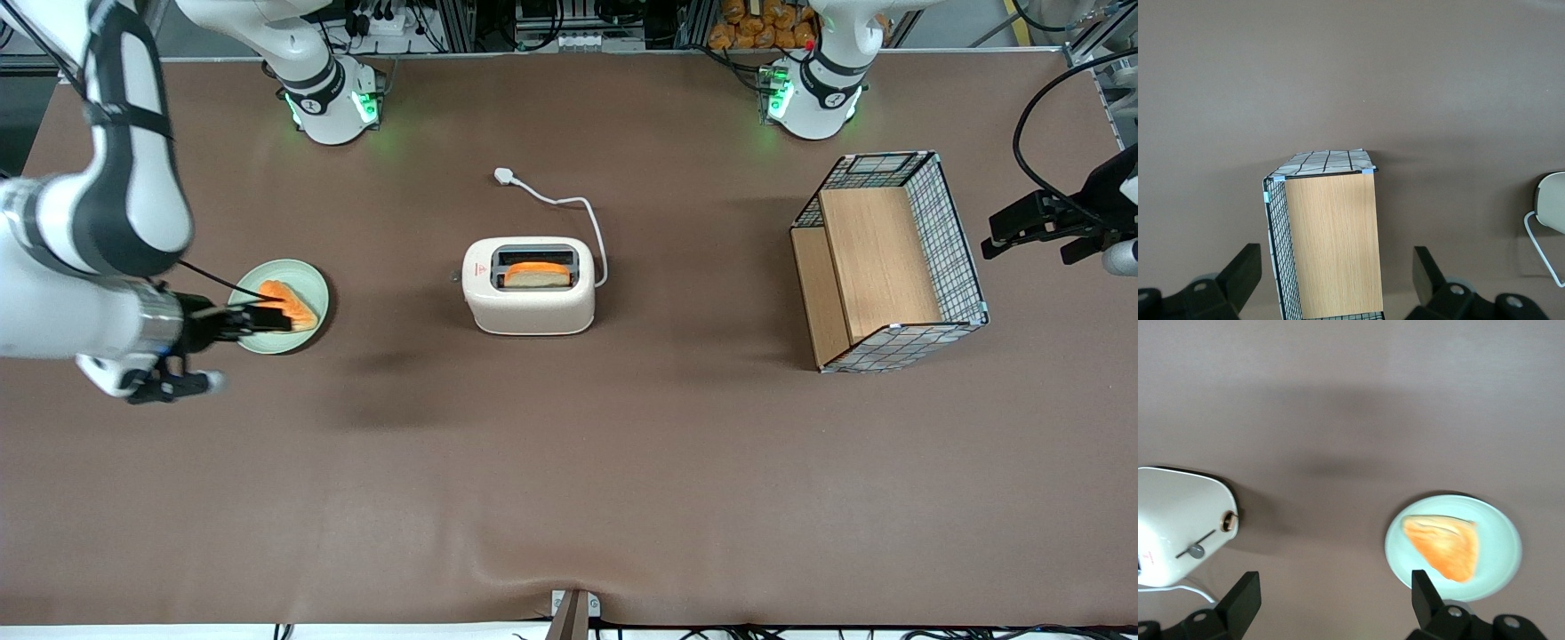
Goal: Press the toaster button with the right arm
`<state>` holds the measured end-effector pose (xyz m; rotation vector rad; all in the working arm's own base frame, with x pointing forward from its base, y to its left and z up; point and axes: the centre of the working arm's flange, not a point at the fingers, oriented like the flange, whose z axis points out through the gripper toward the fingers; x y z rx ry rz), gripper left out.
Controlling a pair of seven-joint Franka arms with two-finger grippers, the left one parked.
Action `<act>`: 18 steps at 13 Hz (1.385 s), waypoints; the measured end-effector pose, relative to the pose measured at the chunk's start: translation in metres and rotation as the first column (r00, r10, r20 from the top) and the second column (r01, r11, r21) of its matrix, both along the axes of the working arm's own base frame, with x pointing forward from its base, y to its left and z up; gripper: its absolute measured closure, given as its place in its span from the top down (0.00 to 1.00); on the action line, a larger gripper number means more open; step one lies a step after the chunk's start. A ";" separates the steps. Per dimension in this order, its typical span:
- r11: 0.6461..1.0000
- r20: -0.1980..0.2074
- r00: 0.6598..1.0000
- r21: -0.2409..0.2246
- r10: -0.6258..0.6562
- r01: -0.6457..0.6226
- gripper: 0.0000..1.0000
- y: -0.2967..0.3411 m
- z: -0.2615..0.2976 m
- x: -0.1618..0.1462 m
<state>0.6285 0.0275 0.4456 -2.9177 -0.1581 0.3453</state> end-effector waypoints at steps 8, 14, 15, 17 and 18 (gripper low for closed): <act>0.996 0.044 0.999 -0.091 0.011 -0.007 1.00 -0.054 0.086 -0.048; 0.992 0.050 0.997 -0.113 -0.057 0.063 1.00 -0.056 0.120 -0.097; 0.991 0.054 0.996 -0.114 -0.069 0.075 1.00 -0.060 0.125 -0.101; 0.986 0.057 0.992 -0.118 -0.109 0.116 1.00 -0.071 0.135 -0.106; 0.982 0.059 0.989 -0.123 -0.137 0.143 1.00 -0.073 0.141 -0.106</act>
